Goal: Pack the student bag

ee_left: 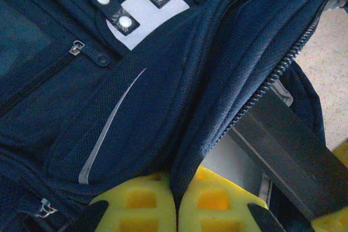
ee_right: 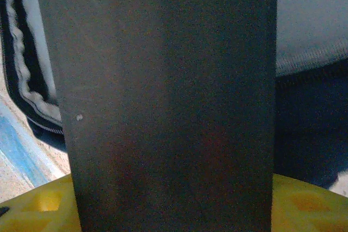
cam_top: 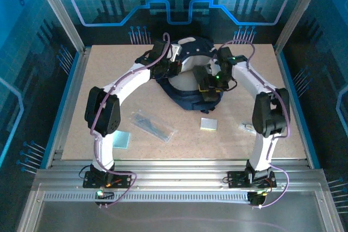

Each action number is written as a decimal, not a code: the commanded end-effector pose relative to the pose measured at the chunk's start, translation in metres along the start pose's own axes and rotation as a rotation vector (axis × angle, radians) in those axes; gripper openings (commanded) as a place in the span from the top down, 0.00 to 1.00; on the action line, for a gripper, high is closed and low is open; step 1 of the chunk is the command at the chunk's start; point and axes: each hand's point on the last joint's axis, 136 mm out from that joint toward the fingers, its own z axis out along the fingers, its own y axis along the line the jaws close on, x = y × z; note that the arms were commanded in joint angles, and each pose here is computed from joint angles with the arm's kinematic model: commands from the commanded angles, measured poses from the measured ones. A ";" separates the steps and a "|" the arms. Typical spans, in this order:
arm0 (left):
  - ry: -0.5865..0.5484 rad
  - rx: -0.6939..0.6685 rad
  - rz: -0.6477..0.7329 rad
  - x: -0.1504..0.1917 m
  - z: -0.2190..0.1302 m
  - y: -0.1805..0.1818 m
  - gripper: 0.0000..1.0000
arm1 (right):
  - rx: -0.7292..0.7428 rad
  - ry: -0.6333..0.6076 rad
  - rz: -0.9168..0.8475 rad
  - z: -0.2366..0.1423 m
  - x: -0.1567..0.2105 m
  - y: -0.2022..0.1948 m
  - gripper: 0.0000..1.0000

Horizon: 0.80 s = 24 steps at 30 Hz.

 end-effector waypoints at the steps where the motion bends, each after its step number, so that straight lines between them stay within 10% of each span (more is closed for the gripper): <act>1: -0.018 -0.002 0.002 0.006 -0.017 -0.014 1.00 | 0.018 0.046 -0.062 0.004 -0.006 0.014 0.45; 7: -0.092 0.040 -0.034 -0.007 -0.036 -0.027 1.00 | 0.067 -0.006 -0.059 0.003 -0.030 0.020 0.09; 11: -0.090 0.061 -0.054 -0.011 -0.036 -0.031 1.00 | 0.085 -0.094 -0.059 -0.021 -0.032 0.022 0.02; 17: -0.102 0.078 -0.057 -0.015 -0.040 -0.041 1.00 | 0.133 -0.162 -0.007 -0.053 0.008 0.012 0.11; 24: -0.130 0.079 -0.046 -0.020 -0.051 -0.048 1.00 | 0.063 -0.179 0.107 -0.039 0.067 0.008 0.45</act>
